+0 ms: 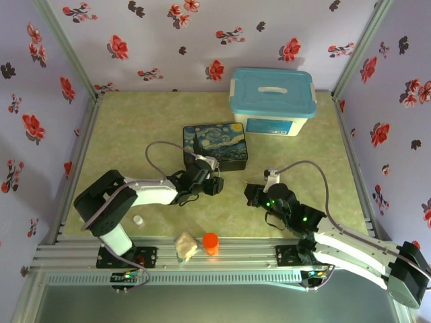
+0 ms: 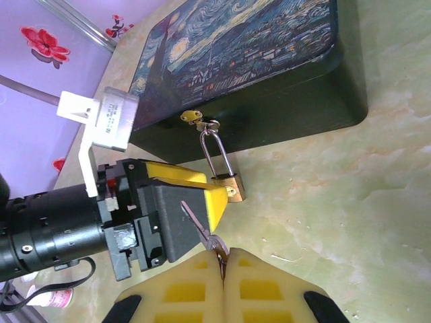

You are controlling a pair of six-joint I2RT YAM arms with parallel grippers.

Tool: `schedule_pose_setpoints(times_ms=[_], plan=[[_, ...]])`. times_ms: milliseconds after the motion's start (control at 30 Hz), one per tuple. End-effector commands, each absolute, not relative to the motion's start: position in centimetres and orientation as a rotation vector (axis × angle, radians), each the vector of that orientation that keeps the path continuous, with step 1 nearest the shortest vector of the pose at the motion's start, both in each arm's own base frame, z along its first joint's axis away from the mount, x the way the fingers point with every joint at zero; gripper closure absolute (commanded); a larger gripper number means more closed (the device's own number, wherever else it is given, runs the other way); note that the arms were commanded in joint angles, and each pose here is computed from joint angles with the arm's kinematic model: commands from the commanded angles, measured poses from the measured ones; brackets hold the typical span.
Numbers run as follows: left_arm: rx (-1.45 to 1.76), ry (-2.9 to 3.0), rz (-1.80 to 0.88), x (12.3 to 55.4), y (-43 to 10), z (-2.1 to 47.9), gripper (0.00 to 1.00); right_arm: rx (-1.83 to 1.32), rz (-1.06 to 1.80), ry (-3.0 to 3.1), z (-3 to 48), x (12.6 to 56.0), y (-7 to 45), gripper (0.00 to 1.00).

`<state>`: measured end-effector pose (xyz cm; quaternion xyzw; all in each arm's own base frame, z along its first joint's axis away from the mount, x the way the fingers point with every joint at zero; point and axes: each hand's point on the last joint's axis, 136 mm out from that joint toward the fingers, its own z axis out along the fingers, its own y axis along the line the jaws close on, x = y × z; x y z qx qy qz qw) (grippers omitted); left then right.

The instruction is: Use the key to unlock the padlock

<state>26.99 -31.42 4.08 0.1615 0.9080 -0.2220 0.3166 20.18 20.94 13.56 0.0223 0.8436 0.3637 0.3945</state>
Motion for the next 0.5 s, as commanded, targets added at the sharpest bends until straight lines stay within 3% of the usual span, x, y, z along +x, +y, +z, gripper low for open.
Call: schedule_pose_setpoints(times_ms=[0,467], plan=[[0.450,2.338,-0.601,28.0,-32.2,4.5,0.50,0.067,0.913,2.141,13.2,20.2,20.7,1.00],[0.443,2.356,-0.609,28.5,-33.1,2.3,0.57,0.092,0.919,2.152,12.3,20.1,20.5,1.00]])
